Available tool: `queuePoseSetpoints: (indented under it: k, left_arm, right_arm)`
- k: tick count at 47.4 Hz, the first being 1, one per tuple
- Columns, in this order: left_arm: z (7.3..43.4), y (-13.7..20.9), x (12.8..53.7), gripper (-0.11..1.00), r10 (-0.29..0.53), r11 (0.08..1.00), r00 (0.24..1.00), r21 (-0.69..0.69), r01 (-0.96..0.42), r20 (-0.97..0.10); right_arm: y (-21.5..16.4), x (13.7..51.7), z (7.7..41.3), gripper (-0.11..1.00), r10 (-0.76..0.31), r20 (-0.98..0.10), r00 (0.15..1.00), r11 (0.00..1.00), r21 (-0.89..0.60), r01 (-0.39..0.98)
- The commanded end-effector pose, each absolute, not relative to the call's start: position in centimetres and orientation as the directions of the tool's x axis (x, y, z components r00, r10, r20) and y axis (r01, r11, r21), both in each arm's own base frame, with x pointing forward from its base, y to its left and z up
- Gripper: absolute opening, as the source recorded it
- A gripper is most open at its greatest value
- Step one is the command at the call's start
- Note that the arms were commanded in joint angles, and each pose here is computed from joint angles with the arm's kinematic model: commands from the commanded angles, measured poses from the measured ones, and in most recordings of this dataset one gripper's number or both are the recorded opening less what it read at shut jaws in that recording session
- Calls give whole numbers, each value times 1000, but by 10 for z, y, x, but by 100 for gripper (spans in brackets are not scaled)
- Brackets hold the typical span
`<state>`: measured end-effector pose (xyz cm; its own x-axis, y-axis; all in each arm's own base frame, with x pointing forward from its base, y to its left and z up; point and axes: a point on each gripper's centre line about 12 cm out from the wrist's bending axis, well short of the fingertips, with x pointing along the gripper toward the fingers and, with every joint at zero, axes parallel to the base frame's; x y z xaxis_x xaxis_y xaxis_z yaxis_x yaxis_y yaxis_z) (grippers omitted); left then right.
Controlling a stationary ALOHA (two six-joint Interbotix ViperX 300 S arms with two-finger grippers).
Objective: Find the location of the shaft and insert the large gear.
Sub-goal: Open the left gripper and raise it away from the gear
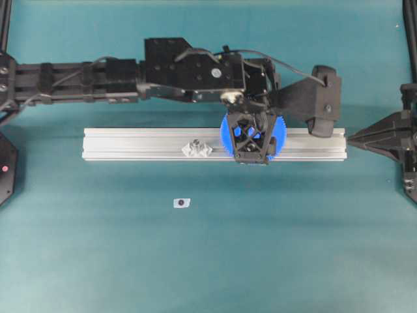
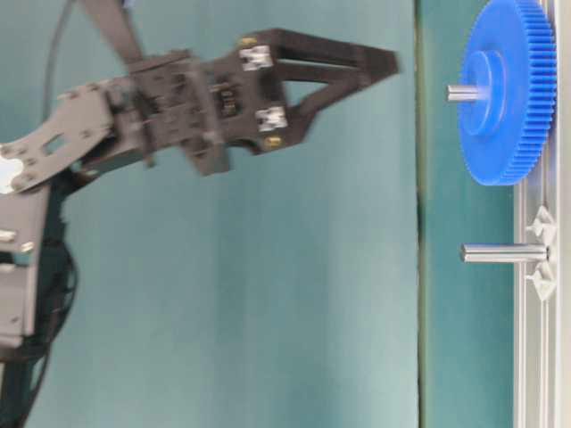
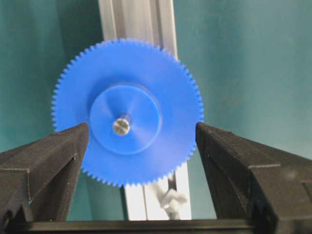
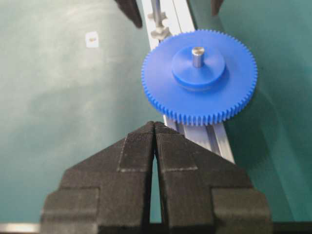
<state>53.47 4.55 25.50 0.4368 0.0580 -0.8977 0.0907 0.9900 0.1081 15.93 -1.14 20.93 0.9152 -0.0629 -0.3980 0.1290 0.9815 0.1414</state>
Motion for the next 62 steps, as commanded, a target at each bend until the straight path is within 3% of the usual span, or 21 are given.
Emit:
queuePoseSetpoints:
  k: [1, 39, 62]
  left_arm:
    - [300, 44, 527, 84, 65, 989, 520, 124, 80, -852]
    - [305, 44, 508, 84, 66, 990, 520, 122, 74, -852]
    - [308, 48, 512, 84, 72, 992, 559, 119, 48, -826]
  right_arm:
    - [-12, 161, 214, 2, -65, -384, 921, 980, 150, 132]
    - [-12, 161, 215, 2, -65, -380, 923, 980, 151, 131]
    - [-12, 161, 215, 2, -66, -378, 923, 980, 149, 131]
